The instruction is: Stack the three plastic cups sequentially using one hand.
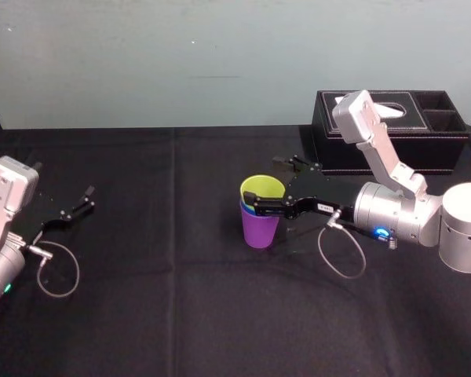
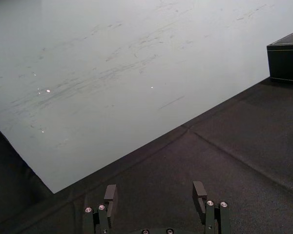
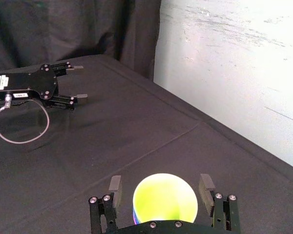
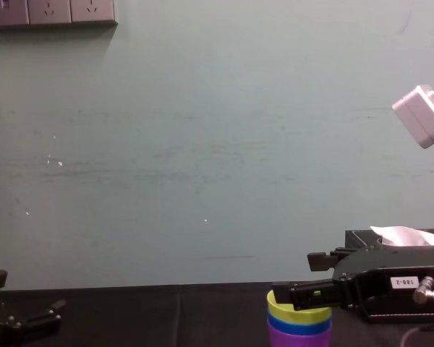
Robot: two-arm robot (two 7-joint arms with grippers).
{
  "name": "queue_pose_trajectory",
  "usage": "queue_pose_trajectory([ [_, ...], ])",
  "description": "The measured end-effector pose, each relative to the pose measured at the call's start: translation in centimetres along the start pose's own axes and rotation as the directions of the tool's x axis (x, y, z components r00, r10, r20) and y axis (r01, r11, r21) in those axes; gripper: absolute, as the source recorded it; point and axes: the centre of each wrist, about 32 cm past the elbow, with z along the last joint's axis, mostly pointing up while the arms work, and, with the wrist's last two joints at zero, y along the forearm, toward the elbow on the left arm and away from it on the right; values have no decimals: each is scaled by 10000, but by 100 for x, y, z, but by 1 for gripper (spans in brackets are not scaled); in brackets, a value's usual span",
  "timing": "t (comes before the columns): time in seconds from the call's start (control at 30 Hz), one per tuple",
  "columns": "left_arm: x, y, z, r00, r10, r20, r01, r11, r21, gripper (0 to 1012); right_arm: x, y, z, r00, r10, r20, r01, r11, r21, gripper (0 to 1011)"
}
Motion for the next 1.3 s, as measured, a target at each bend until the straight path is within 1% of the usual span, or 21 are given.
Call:
queue_pose_trajectory([
  [0.1,0,0,0,10000,0,0,0,10000,0,1010,-7,-11,0,10000,-13,-7,13,10000,30,1003],
  [0.4,0,0,0,10000,0,1,0,10000,-1,1010,-61,-228,-61,9973,-678,-288,693,9962,533,1003],
  [0.6,0,0,0,10000,0,0,0,10000,-1,1010,-70,-424,-154,9899,-1382,-320,1402,9873,744,1003],
  [0.67,0,0,0,10000,0,0,0,10000,-1,1010,-67,-494,-207,9847,-1731,-221,1743,9815,796,1002],
  [0.73,0,0,0,10000,-1,0,1,10000,-1,1010,-55,-534,-234,9806,-1954,-160,1960,9770,834,1003],
  [0.77,0,0,0,10000,0,0,0,10000,-1,1010,-38,-569,-266,9762,-2164,-134,2167,9726,841,1002],
  [0.83,0,0,0,10000,-1,0,1,10000,-1,1010,-18,-612,-319,9692,-2460,-97,2460,9659,811,1003],
  [1.0,0,0,0,10000,0,0,0,10000,-1,1010,16,-673,-420,9575,-2883,77,2871,9553,700,1003],
  [1.03,0,0,0,10000,0,0,0,10000,-1,1010,27,-686,-463,9538,-3001,117,2989,9523,615,1003],
  [1.1,0,0,0,10000,0,0,0,10000,-1,1010,34,-694,-501,9513,-3079,144,3067,9503,537,1003],
  [1.13,0,0,0,10000,1,1,-1,10000,-1,1010,46,-706,-547,9483,-3169,146,3161,9478,427,1003],
  [1.3,0,0,0,10000,0,0,0,10000,-1,1010,79,-736,-670,9410,-3377,220,3375,9412,122,1003],
])
